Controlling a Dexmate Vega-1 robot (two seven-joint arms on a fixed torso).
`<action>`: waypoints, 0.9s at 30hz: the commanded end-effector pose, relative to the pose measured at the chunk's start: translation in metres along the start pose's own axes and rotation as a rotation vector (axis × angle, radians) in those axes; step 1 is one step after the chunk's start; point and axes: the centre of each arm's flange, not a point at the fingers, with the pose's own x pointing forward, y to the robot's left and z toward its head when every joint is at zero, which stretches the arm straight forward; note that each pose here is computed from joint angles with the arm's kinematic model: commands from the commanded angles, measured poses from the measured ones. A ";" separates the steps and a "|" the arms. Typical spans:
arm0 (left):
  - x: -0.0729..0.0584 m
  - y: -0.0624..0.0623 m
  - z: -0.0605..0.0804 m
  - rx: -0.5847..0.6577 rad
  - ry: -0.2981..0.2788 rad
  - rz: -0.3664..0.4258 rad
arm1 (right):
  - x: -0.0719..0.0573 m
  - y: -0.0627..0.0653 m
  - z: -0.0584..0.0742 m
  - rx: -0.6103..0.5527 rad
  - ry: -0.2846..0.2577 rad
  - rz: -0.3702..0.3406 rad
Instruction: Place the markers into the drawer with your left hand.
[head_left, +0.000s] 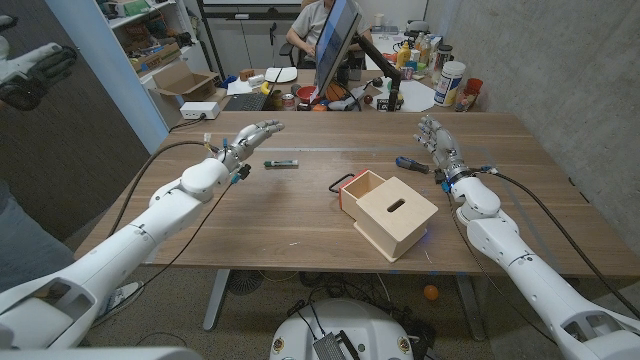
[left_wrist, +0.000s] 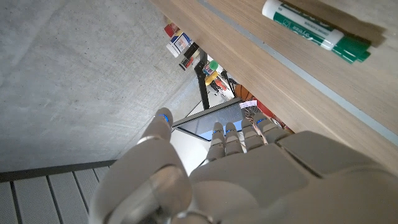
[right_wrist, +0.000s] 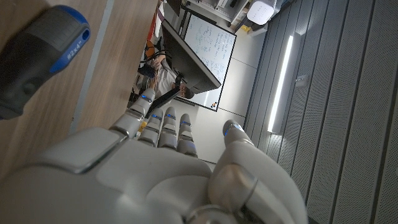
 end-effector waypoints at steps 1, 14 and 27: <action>0.003 0.013 0.022 0.250 0.022 0.003 | 0.000 -0.001 -0.003 0.018 -0.002 -0.011; 0.007 0.025 0.034 0.472 0.043 -0.026 | 0.003 0.004 -0.004 0.020 -0.004 -0.024; 0.005 0.041 0.043 0.682 0.063 -0.047 | 0.004 0.011 -0.005 0.027 0.000 -0.033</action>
